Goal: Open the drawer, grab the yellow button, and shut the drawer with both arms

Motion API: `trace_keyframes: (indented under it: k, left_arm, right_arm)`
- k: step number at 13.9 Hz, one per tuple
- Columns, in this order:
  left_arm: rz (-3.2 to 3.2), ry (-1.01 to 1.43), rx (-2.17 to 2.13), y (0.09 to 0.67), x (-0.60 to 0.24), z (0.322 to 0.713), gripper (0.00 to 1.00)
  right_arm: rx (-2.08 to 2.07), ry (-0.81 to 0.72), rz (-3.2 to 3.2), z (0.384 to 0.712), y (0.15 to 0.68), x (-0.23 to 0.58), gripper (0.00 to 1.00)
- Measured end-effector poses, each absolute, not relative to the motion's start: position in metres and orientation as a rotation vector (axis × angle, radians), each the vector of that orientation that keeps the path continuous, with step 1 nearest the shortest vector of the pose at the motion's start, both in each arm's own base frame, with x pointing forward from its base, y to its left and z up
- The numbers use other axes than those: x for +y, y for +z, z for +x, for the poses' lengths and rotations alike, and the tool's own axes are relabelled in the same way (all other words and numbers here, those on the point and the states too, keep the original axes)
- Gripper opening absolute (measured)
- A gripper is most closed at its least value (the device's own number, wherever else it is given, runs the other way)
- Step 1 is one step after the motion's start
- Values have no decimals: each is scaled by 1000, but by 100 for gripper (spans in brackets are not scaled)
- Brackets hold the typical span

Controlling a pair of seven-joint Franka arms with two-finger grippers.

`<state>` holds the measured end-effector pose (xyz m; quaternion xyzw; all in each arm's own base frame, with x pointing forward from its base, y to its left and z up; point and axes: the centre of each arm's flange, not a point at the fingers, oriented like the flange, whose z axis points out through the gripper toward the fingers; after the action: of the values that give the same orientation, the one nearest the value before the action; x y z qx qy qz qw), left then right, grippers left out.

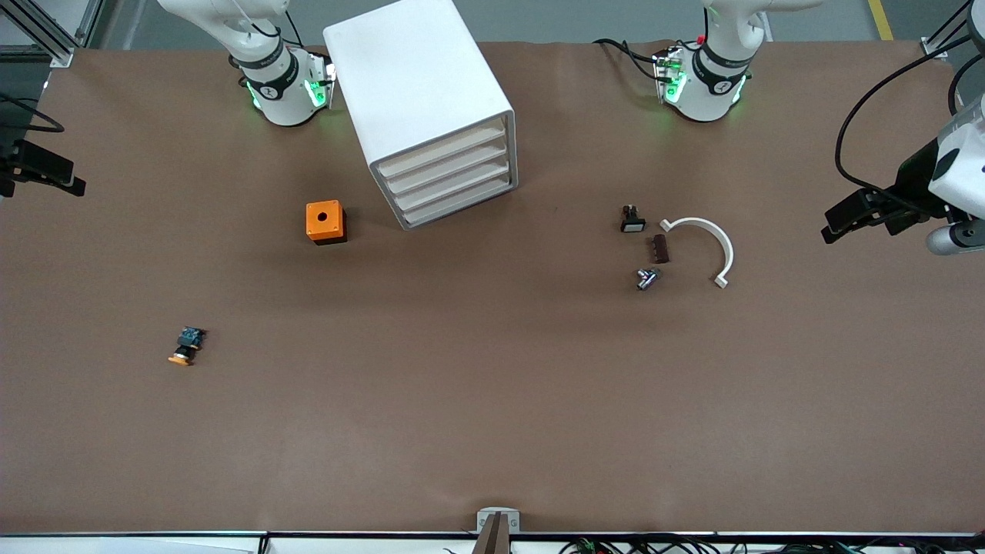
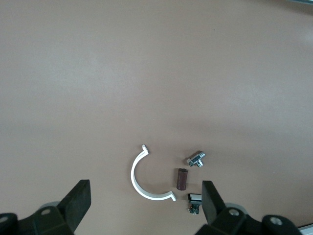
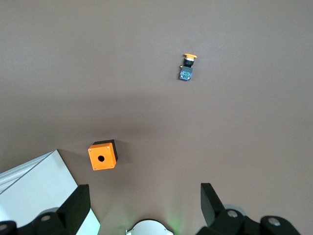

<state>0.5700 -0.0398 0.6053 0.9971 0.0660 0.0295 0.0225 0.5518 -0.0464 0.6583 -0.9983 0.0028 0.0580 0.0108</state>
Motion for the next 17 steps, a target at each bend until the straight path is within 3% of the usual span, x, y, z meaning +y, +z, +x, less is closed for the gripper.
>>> trace_keyframes:
  k: [17]
  left_arm:
    - [3095,116,82,611,-38,572,100]
  right_arm:
    - [-43,178,-3117,551,661,-27,100]
